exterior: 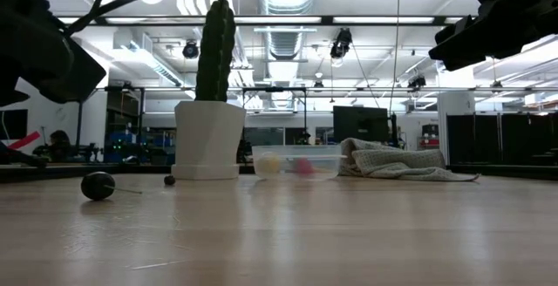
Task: Pick and placing Produce into tupperware
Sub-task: Put the red strawberry into the transparent bin
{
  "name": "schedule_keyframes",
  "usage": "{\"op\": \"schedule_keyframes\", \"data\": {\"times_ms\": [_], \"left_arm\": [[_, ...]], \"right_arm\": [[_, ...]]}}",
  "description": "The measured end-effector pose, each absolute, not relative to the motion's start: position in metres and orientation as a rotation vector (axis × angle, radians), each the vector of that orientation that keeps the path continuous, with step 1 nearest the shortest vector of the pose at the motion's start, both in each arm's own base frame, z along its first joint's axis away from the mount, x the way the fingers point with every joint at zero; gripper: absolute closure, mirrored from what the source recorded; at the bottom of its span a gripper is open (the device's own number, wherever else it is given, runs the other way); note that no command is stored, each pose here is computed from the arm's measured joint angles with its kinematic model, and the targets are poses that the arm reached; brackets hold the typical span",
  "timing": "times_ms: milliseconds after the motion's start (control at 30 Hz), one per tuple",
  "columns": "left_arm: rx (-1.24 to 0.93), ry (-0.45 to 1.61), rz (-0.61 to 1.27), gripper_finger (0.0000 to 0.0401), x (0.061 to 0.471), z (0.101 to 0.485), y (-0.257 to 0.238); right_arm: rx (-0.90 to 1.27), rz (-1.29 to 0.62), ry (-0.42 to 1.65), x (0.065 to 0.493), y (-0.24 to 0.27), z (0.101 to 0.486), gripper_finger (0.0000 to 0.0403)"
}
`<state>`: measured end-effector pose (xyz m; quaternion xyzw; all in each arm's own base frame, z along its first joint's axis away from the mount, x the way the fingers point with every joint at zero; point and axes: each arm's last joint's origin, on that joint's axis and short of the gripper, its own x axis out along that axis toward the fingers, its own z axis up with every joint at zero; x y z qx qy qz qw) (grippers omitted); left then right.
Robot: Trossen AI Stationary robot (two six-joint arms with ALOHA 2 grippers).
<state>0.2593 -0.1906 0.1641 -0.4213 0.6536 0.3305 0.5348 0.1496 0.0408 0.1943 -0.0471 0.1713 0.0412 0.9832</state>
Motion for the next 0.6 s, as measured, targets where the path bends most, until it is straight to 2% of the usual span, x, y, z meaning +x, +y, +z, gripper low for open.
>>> {"op": "schedule_keyframes", "data": {"times_ms": [133,500,600], "left_arm": [[-1.002,1.558,0.790,0.0249,0.2590,0.1639,-0.1904],[-0.981,1.570,0.760,0.0381,0.2590,0.1642,-0.1903],[-0.973,1.589,0.739,0.0396,0.2587,0.1644,-0.1906]], "right_arm": [[-0.095,0.083,0.345,0.1495,0.0407,0.1944,0.0364],[-0.095,0.083,0.344,0.1495,0.0408,0.1944,0.0364],[-0.095,0.083,0.345,0.1496,0.0407,0.1943,0.0364]]}}
